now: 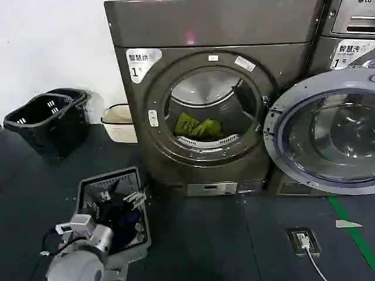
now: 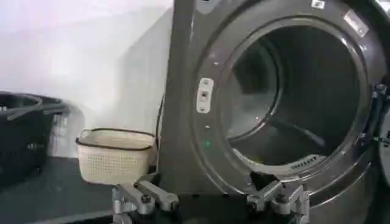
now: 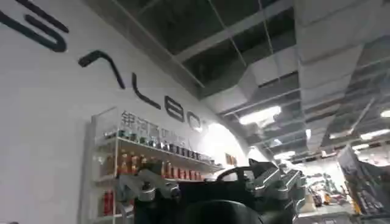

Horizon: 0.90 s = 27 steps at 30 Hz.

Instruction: Grasp the clothes from the dryer.

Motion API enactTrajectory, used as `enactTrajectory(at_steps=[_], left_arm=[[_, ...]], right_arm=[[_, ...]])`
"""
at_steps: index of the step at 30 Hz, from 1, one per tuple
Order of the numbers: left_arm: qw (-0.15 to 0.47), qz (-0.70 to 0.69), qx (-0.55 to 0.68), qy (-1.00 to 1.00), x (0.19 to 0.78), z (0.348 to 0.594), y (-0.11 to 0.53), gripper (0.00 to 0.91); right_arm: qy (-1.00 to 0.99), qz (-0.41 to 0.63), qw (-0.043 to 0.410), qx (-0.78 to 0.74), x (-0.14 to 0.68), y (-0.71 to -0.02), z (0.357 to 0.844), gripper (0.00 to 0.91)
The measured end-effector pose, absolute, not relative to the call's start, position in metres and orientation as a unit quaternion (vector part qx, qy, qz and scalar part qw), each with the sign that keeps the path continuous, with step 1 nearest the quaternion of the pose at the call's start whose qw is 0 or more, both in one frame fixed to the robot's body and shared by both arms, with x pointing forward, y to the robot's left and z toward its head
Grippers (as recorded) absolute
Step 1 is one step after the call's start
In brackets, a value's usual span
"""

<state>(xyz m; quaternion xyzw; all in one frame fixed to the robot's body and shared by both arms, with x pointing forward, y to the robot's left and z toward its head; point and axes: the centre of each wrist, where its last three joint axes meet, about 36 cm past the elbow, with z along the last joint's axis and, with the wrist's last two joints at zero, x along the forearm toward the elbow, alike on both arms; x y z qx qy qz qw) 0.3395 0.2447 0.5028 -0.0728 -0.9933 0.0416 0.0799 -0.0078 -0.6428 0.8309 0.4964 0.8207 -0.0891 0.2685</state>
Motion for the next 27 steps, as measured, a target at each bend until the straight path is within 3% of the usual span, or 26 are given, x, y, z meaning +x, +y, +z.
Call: enactTrajectory(at_steps=[27], left_arm=[[0.072, 0.039, -0.076, -0.994, 0.334, 0.505, 0.245, 0.907]], right_arm=[[0.817, -0.095, 0.303, 0.482, -0.003, -0.642, 0.836, 0.907]])
